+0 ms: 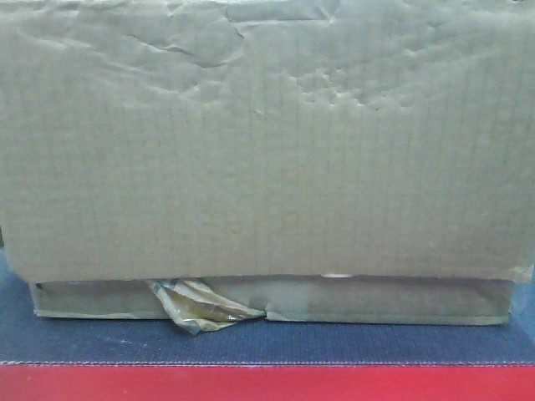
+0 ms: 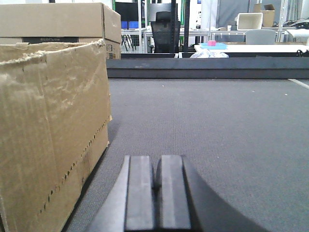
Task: Stack two boxes on right shelf middle
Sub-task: 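Close the left gripper on the orange-printed box's side wall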
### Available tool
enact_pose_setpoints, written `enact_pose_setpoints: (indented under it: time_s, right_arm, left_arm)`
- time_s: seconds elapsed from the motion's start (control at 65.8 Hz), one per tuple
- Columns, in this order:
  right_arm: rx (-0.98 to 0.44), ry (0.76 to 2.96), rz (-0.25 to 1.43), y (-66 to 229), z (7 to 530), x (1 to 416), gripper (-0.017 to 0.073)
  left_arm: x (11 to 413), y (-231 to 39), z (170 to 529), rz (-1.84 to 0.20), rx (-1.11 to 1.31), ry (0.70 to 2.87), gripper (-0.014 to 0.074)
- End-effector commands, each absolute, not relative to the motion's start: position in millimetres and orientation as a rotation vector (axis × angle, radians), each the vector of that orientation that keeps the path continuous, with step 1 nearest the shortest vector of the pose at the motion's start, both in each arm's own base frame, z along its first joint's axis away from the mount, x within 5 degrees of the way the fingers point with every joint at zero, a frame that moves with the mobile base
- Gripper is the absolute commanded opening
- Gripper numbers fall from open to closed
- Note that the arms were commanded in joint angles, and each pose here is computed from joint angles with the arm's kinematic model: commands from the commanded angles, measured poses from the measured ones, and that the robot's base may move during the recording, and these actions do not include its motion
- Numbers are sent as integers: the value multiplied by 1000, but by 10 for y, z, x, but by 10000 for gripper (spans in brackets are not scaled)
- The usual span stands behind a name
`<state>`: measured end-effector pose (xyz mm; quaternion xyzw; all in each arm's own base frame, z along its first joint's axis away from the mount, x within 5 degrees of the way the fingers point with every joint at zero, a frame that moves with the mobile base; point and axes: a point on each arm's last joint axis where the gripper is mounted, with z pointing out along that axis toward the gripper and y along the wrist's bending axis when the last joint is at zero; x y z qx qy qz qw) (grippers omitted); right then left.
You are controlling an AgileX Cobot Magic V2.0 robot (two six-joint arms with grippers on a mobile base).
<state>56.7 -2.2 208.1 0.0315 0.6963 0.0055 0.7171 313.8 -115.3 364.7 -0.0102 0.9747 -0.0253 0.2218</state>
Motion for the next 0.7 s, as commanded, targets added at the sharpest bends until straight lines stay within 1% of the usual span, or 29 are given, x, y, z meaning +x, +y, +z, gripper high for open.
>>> enact_pose_setpoints:
  time_s: [0.0,0.122,0.289,0.41,0.502,0.684]
  right_arm:
    - [61,1518,-3,-24,2099,563,-162]
    - [61,1518,-3,-24,2099,563,-162]
    - [61,1518,-3,-24,2099,563,-162]
    - [61,1518,-3,-24,2099,563,-162]
    - [61,1518,-3,-24,2099,563,-162]
    - [61,1518,-3,-24,2099,563,-162]
  left_arm:
    - [3180,-1155,3590,-50,-4,2707,442]
    - [3254,-1192,3467,-38,21,2743,442]
    - [3254,-1204,3458,-53,18,2750,442]
    - [3297,-1098,3449,-49,-24,2753,442]
    - [3316,-1036,3447,-67,-8,2760,442]
    - [3308,-1063,3446,-83,9,2764,442]
